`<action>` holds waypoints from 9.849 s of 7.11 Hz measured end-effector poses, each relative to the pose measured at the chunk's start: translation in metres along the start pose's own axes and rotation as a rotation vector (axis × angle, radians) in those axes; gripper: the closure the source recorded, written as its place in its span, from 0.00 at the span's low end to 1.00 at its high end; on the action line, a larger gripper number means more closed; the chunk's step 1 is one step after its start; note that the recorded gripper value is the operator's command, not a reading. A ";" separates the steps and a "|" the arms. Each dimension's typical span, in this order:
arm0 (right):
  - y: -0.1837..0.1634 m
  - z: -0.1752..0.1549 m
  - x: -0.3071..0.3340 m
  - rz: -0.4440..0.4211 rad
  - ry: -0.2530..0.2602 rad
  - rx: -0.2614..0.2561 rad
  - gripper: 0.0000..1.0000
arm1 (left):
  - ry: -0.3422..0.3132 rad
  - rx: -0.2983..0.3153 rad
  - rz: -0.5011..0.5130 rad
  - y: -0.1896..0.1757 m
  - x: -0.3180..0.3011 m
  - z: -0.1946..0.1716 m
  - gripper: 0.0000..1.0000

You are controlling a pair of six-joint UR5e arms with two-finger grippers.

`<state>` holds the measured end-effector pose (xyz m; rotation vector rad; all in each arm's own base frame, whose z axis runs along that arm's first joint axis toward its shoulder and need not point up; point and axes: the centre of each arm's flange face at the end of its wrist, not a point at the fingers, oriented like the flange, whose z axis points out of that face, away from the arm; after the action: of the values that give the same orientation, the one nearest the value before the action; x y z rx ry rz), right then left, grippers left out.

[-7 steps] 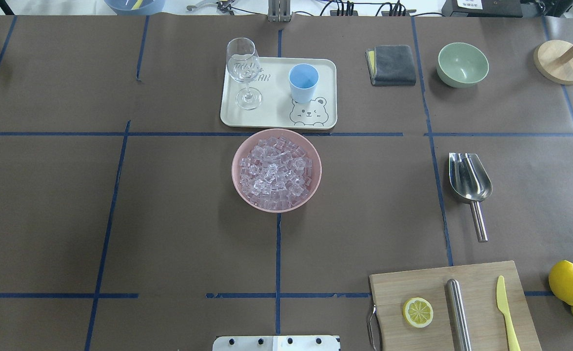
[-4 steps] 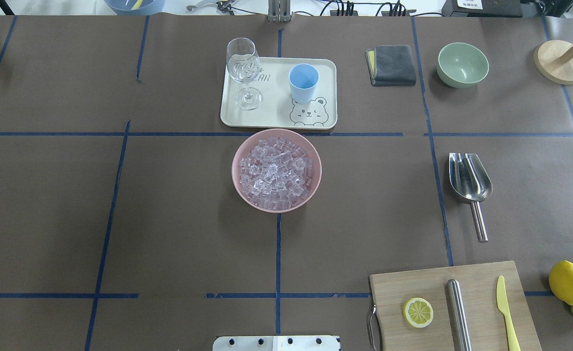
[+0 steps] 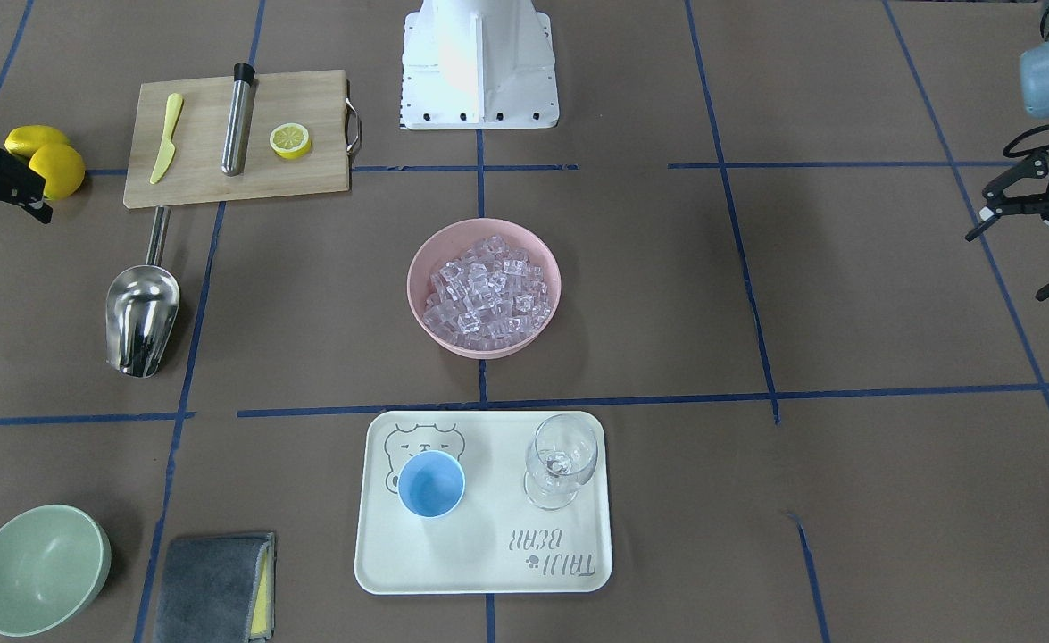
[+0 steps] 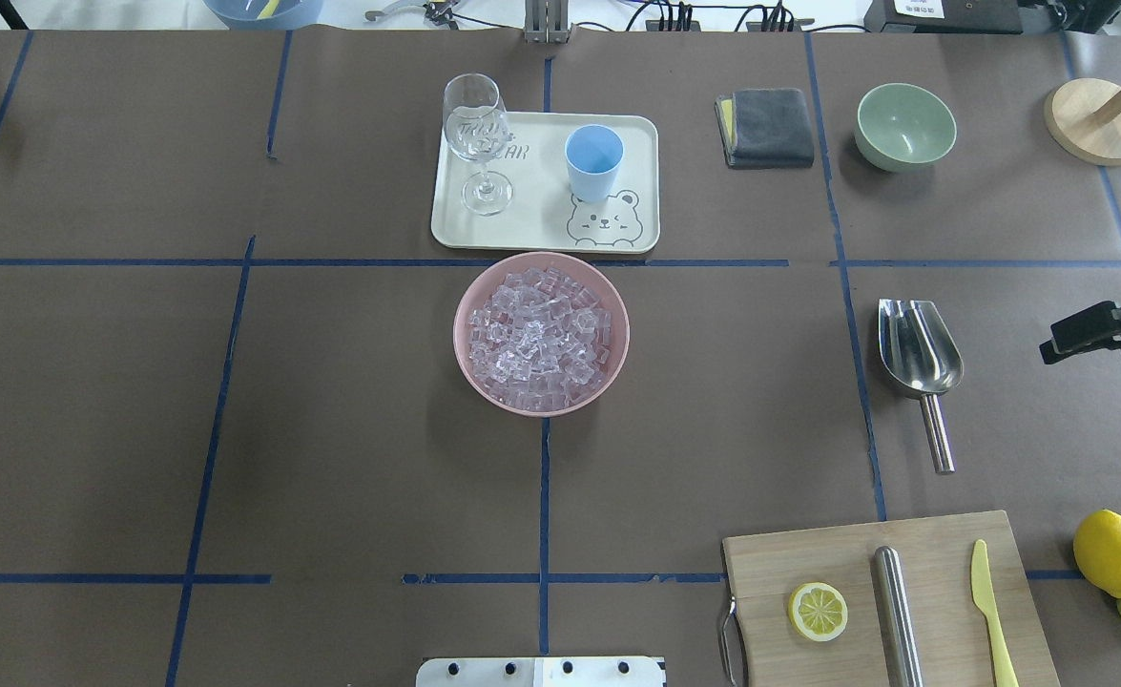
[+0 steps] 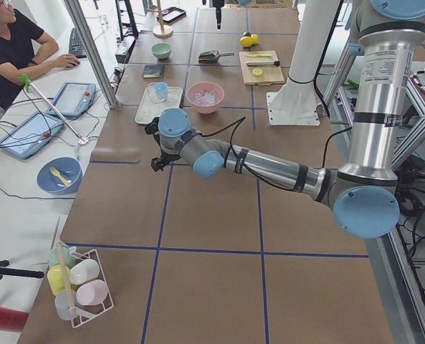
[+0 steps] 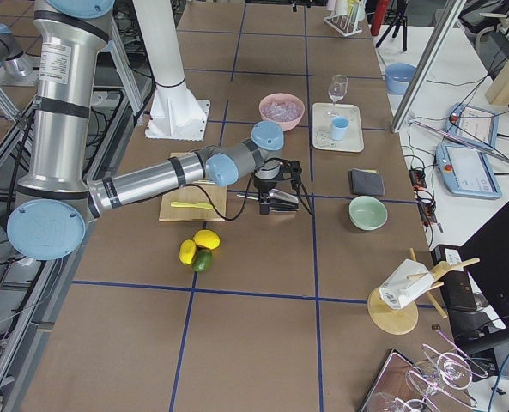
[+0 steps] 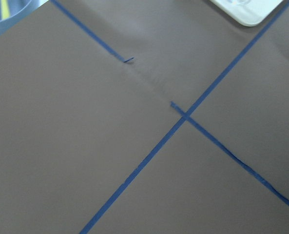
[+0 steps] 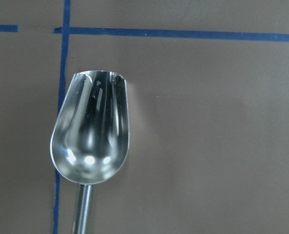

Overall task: Put ice in cup with scoop
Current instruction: 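Grasp the metal scoop handle with the right gripper while the left arm approaches the bowl, then lift the metal scoop with the right gripper and move it over the pink bowl, then dig the scoop into the ice cubes and lift it filled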

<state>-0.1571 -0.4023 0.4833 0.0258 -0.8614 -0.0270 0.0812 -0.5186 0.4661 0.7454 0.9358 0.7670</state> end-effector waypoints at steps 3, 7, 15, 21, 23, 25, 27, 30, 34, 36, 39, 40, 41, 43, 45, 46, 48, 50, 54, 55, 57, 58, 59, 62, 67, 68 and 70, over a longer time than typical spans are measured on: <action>0.025 0.044 -0.044 0.101 0.013 0.052 0.08 | 0.054 0.110 0.227 -0.002 0.029 0.040 0.00; 0.057 0.100 -0.083 0.190 0.053 0.091 0.09 | 0.062 0.130 0.263 -0.007 0.034 0.045 0.00; 0.059 0.132 -0.097 0.156 0.079 0.089 1.00 | 0.066 0.135 0.274 -0.013 0.037 0.047 0.00; 0.052 0.039 -0.135 -0.033 -0.068 0.154 1.00 | 0.176 0.154 0.453 -0.116 0.133 0.169 0.00; 0.047 0.017 -0.141 -0.285 -0.097 0.166 1.00 | 0.202 0.173 0.522 -0.149 0.203 0.223 0.00; 0.052 0.017 -0.170 -0.505 -0.135 0.163 1.00 | 0.216 0.182 0.552 -0.159 0.244 0.250 0.00; 0.055 0.014 -0.206 -0.642 -0.180 0.177 1.00 | 0.216 0.185 0.562 -0.161 0.258 0.259 0.00; 0.044 -0.006 -0.286 -0.667 -0.157 0.127 1.00 | 0.218 0.193 0.570 -0.163 0.269 0.261 0.00; 0.027 -0.050 -0.394 -0.821 0.170 -0.122 1.00 | 0.219 0.200 0.573 -0.165 0.271 0.260 0.00; 0.011 -0.038 -0.427 -0.885 0.296 -0.248 1.00 | 0.220 0.199 0.574 -0.165 0.272 0.260 0.00; -0.006 -0.021 -0.491 -0.954 0.489 -0.444 1.00 | 0.222 0.211 0.579 -0.164 0.272 0.259 0.00; -0.012 -0.010 -0.508 -0.983 0.535 -0.500 1.00 | 0.223 0.215 0.580 -0.163 0.273 0.258 0.00; -0.018 -0.001 -0.521 -0.993 0.565 -0.544 1.00 | 0.223 0.216 0.581 -0.163 0.273 0.258 0.00; -0.024 0.013 -0.529 -1.017 0.595 -0.597 1.00 | 0.223 0.215 0.581 -0.161 0.272 0.258 0.00; -0.024 0.027 -0.531 -1.035 0.602 -0.613 1.00 | 0.222 0.216 0.582 -0.162 0.272 0.258 0.00; -0.024 0.033 -0.532 -1.043 0.595 -0.605 1.00 | 0.223 0.217 0.582 -0.162 0.273 0.258 0.00; -0.026 0.041 -0.533 -1.049 0.569 -0.579 1.00 | 0.223 0.219 0.583 -0.163 0.273 0.257 0.00; -0.029 0.057 -0.525 -1.040 0.525 -0.552 1.00 | 0.223 0.222 0.583 -0.165 0.274 0.256 0.00; -0.029 0.080 -0.494 -1.030 0.438 -0.503 1.00 | 0.223 0.225 0.584 -0.166 0.275 0.255 0.00; -0.031 0.082 -0.491 -1.027 0.421 -0.492 1.00 | 0.222 0.226 0.584 -0.166 0.275 0.254 0.00; -0.041 0.080 -0.486 -1.018 0.382 -0.463 1.00 | 0.223 0.228 0.584 -0.167 0.276 0.254 0.00; -0.047 0.082 -0.481 -1.008 0.351 -0.445 1.00 | 0.223 0.228 0.584 -0.167 0.276 0.254 0.00; -0.051 0.085 -0.475 -0.996 0.321 -0.430 1.00 | 0.223 0.229 0.585 -0.168 0.276 0.253 0.00; -0.056 0.090 -0.468 -0.981 0.288 -0.409 1.00 | 0.224 0.236 0.588 -0.169 0.278 0.249 0.00; -0.067 0.100 -0.446 -0.940 0.164 -0.360 1.00 | 0.223 0.250 0.593 -0.170 0.280 0.239 0.00; -0.071 0.094 -0.444 -0.933 0.142 -0.350 1.00 | 0.223 0.254 0.595 -0.171 0.280 0.237 0.00; -0.074 0.082 -0.435 -0.918 0.105 -0.339 1.00 | 0.222 0.260 0.597 -0.173 0.281 0.233 0.00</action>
<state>-0.5032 -0.4618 0.2040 0.1017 -0.6702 -1.0208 0.4380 -0.4259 0.3014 1.2134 1.0348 1.2848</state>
